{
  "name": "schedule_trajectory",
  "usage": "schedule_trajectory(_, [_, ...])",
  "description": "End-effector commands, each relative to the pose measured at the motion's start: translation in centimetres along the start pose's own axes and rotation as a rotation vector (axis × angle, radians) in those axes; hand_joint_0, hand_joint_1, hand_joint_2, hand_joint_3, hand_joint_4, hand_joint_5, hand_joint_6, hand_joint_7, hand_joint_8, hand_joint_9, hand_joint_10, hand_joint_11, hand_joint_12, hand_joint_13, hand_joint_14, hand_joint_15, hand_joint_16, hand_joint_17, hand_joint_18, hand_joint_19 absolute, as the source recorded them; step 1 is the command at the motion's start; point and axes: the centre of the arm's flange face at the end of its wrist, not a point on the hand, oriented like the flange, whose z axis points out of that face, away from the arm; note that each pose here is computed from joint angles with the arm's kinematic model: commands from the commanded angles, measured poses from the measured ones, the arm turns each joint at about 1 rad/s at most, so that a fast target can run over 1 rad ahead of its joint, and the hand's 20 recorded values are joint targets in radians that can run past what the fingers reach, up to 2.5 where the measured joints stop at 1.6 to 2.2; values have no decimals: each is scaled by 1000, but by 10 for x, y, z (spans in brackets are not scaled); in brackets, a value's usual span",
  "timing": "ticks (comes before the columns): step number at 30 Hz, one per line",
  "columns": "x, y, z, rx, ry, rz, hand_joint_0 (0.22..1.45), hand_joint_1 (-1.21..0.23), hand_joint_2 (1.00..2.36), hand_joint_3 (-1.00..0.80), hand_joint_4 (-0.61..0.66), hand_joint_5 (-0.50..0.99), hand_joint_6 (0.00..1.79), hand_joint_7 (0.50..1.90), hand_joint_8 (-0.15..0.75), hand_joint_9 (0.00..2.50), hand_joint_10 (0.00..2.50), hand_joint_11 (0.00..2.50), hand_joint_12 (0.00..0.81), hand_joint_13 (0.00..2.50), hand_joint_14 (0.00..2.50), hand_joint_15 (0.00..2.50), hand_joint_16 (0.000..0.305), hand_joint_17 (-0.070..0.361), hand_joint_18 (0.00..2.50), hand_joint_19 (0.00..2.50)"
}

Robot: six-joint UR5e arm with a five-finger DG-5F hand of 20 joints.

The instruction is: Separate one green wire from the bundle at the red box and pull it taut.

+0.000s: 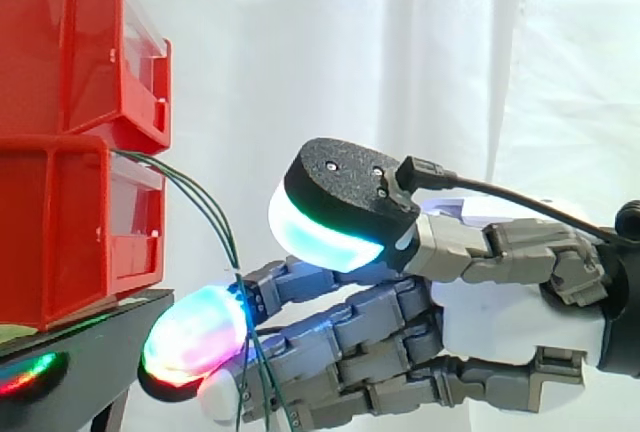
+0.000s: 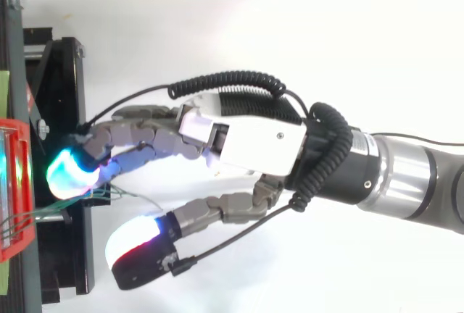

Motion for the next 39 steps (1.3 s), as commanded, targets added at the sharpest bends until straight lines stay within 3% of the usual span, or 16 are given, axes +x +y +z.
schedule_trajectory(1, [10,3,-1,-4,3,3,547,-596,1003,-467,283,-139,503,799,292,684,8,157,407,323,4,121,65,147,211,157])
schedule_trajectory(15, [15,8,-1,-8,11,25,563,-581,1004,-456,298,-105,504,966,297,737,7,180,399,430,6,165,64,144,310,179])
schedule_trajectory(17, [13,9,1,-10,7,35,564,-579,1005,-459,292,-104,504,974,297,745,7,190,401,441,6,170,64,144,317,186])
schedule_trajectory(18, [6,18,8,-15,14,61,564,-579,1005,-457,293,-104,504,976,299,746,9,189,400,447,6,176,64,144,322,190])
schedule_trajectory(22, [3,25,12,-5,43,74,567,-574,1004,-457,294,-103,504,987,298,752,7,199,398,462,6,182,64,143,345,194])
schedule_trajectory(26, [0,33,17,-11,45,74,567,-573,1005,-457,291,-103,504,993,300,754,7,192,397,470,7,188,64,143,354,197])
schedule_trajectory(39, [-1,30,15,13,56,65,587,-575,1007,-430,223,-91,504,1162,295,761,8,210,391,487,7,194,62,140,364,202])
